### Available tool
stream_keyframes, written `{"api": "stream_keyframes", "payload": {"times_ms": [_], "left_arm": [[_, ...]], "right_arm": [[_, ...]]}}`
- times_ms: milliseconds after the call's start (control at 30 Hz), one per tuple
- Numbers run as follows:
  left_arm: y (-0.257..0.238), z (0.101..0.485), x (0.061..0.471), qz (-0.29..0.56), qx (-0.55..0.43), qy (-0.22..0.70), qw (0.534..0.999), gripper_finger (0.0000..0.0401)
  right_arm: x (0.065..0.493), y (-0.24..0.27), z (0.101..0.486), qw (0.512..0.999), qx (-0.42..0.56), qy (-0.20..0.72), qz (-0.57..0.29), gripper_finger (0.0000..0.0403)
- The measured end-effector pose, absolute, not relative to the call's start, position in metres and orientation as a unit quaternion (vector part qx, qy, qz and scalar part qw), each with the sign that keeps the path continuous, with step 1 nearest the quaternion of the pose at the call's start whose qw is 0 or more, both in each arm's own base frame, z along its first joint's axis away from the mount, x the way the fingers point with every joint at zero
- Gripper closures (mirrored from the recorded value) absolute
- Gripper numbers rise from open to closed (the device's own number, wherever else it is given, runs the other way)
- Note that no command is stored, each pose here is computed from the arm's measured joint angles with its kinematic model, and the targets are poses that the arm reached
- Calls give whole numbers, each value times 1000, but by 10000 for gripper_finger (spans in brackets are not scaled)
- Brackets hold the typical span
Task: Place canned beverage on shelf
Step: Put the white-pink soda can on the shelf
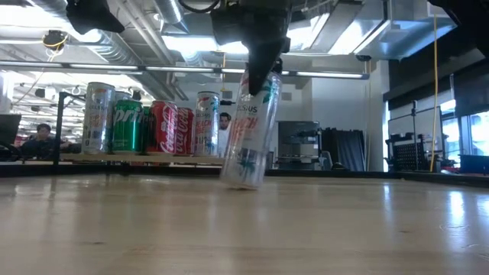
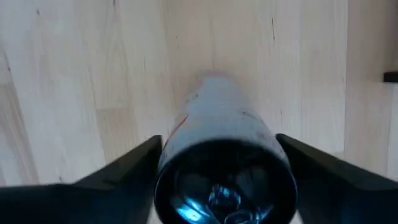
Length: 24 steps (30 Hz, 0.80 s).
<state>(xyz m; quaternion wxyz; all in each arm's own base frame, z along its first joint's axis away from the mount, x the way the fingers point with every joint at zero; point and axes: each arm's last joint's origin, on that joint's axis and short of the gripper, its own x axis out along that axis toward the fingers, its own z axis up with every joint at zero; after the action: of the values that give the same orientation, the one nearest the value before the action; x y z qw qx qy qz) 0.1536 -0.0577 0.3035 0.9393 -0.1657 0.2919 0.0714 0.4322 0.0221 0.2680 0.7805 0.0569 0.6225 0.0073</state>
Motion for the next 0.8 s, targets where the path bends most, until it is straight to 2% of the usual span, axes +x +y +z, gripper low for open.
{"api": "stream_keyframes", "payload": {"times_ms": [133, 233, 500, 800], "left_arm": [[-58, 303, 154, 71, -166, 292, 939, 81], [-58, 303, 154, 71, -166, 292, 939, 81], [-58, 303, 154, 72, -166, 292, 939, 81], [-58, 303, 154, 72, -165, 292, 939, 81]], "right_arm": [[435, 22, 269, 790, 57, 611, 9, 37], [436, 22, 269, 792, 57, 608, 9, 12], [433, 22, 273, 786, 55, 615, 10, 36], [415, 21, 307, 789, 35, 613, 25, 43]]}}
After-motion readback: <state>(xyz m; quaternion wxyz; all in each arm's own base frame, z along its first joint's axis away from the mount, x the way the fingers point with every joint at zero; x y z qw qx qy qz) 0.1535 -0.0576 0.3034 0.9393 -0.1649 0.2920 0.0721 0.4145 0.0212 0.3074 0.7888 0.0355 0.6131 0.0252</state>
